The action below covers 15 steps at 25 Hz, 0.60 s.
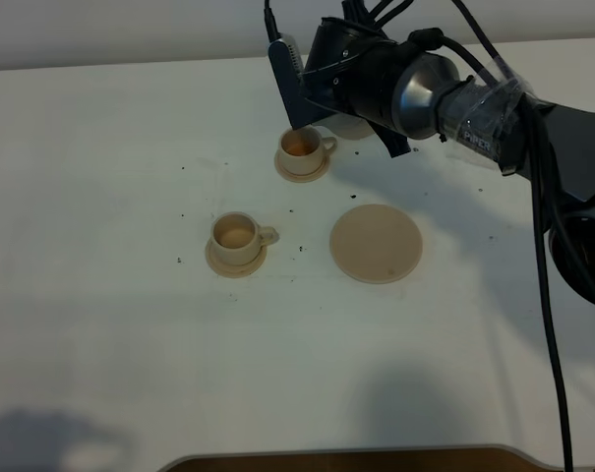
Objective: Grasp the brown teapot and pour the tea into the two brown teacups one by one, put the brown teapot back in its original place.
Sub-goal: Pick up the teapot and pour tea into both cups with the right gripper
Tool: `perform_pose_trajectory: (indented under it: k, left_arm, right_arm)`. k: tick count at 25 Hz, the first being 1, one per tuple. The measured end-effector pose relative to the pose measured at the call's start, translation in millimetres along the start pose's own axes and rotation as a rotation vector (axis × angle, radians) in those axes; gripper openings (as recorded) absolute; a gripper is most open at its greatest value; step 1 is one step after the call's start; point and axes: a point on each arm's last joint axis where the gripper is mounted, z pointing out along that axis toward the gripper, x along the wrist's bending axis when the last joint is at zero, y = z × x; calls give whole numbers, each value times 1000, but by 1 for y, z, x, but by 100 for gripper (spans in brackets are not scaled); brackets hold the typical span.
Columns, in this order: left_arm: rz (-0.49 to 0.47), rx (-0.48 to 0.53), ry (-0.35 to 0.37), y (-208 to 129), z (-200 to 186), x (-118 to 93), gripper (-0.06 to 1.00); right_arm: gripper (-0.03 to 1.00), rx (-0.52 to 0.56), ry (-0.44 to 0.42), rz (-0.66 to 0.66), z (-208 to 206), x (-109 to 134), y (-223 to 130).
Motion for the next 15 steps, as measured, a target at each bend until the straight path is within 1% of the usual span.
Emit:
perform_pose_trajectory:
  k: [6, 15]
  left_arm:
    - [0, 0, 0, 0, 0, 0, 36]
    - [0, 0, 0, 0, 0, 0, 36]
  right_arm:
    - [12, 10, -9, -23, 0, -1, -1]
    - [12, 25, -42, -103, 0, -4, -2]
